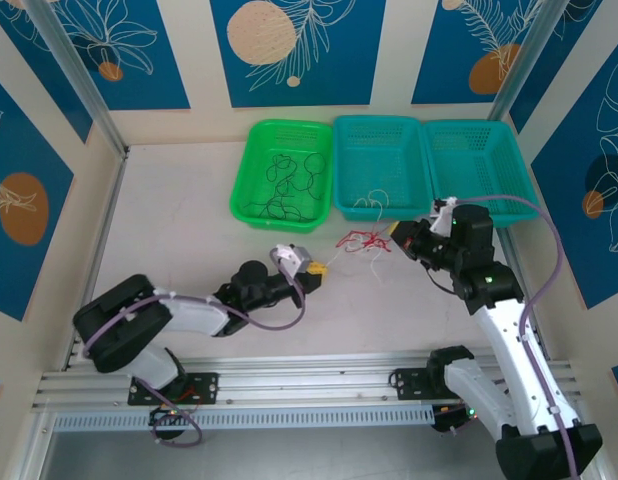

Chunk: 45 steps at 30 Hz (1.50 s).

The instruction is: Untangle the cables

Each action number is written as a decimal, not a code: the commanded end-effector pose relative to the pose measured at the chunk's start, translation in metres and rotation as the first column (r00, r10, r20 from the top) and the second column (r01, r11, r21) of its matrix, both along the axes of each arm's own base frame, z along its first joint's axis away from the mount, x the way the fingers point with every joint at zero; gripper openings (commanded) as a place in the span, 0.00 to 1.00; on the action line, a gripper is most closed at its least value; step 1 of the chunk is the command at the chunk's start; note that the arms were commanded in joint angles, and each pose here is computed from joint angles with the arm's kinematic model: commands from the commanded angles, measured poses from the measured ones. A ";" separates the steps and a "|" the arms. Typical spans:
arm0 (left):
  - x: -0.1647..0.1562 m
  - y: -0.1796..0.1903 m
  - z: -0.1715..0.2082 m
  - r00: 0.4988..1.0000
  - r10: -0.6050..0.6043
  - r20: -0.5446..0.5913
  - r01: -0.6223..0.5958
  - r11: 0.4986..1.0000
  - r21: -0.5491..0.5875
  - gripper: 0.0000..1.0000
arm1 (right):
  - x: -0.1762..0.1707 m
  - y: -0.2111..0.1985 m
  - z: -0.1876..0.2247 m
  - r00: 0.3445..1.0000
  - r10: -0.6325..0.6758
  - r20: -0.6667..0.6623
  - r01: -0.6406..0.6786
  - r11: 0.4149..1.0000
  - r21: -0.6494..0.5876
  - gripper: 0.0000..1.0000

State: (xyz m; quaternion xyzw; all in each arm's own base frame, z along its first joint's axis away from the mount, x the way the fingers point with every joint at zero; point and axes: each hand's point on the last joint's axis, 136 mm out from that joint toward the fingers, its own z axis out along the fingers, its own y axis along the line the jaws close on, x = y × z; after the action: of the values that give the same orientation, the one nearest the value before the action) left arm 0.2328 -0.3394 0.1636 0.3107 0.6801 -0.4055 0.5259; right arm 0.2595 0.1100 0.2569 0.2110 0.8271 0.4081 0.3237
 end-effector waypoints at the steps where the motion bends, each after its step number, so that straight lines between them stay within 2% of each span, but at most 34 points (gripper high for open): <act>1: 0.026 0.053 0.007 0.971 0.235 -0.044 -0.234 0.972 0.018 0.00 | -0.009 -0.040 -0.041 0.975 -0.172 -0.143 0.171 0.985 -0.018 0.00; 5: 0.041 0.133 0.020 0.858 0.511 -0.045 -0.501 0.853 0.145 0.00 | -0.016 -0.071 -0.083 0.930 -0.277 -0.241 0.306 0.948 0.089 0.00; 8: 0.036 0.176 0.040 0.810 0.585 -0.043 -0.578 0.808 0.115 0.00 | -0.019 -0.075 -0.110 0.918 -0.277 -0.283 0.324 0.937 0.134 0.00; 14: 0.024 0.207 0.062 0.769 0.639 -0.022 -0.635 0.767 0.089 0.00 | -0.028 -0.083 -0.145 0.885 -0.309 -0.347 0.344 0.938 0.041 0.00; 16: 0.025 0.218 0.061 0.734 0.679 -0.021 -0.674 0.731 0.110 0.00 | -0.032 -0.092 -0.153 0.858 -0.352 -0.373 0.380 0.925 0.001 0.00; 18: 0.027 0.234 0.057 0.679 0.734 -0.023 -0.724 0.674 0.145 0.00 | -0.035 -0.103 -0.156 0.833 -0.396 -0.385 0.423 0.906 -0.017 0.00; 21: 0.028 0.255 0.056 0.605 0.796 -0.017 -0.780 0.597 0.188 0.00 | -0.037 -0.121 -0.157 0.797 -0.453 -0.399 0.495 0.869 0.003 0.00; 24: 0.027 0.269 0.057 0.560 0.828 -0.022 -0.811 0.553 0.190 0.00 | -0.037 -0.132 -0.155 0.781 -0.484 -0.395 0.537 0.843 0.029 0.00; 26: 0.026 0.274 0.057 0.543 0.839 -0.034 -0.822 0.539 0.182 0.00 | -0.037 -0.132 -0.154 0.790 -0.477 -0.384 0.528 0.849 0.031 0.00; 29: 0.026 0.274 0.055 0.543 0.838 -0.054 -0.821 0.544 0.172 0.00 | -0.035 -0.124 -0.157 0.820 -0.440 -0.366 0.483 0.875 0.030 0.00; 32: 0.030 0.260 0.054 0.597 0.799 -0.074 -0.785 0.601 0.149 0.00 | -0.035 -0.099 -0.173 0.855 -0.357 -0.377 0.393 0.919 0.021 0.00; 35: 0.034 0.248 0.052 0.629 0.771 -0.102 -0.760 0.637 0.125 0.00 | -0.044 -0.077 -0.199 0.847 -0.311 -0.432 0.310 0.948 -0.075 0.04; 38: 0.035 0.244 0.053 0.645 0.757 -0.107 -0.747 0.653 0.120 0.00 | -0.050 -0.075 -0.203 0.831 -0.316 -0.458 0.282 0.949 -0.144 0.15; 41: 0.033 0.241 0.060 0.667 0.740 -0.090 -0.731 0.673 0.116 0.00 | -0.045 -0.071 -0.181 0.868 -0.286 -0.405 0.252 0.958 -0.137 0.37; 42: 0.032 0.236 0.065 0.690 0.719 -0.083 -0.711 0.695 0.105 0.00 | -0.044 -0.069 -0.171 0.887 -0.267 -0.376 0.231 0.963 -0.140 0.43; 45: 0.023 0.209 0.094 0.803 0.593 -0.061 -0.593 0.805 0.008 0.00 | -0.043 -0.060 -0.140 0.935 -0.201 -0.290 0.166 0.976 -0.143 0.57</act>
State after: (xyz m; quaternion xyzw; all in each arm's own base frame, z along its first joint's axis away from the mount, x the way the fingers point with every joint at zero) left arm 0.2613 -0.1076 0.2130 0.0238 0.8030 -0.1651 0.5722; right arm 0.2138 0.0454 0.0854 0.3730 0.8584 0.2846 0.2073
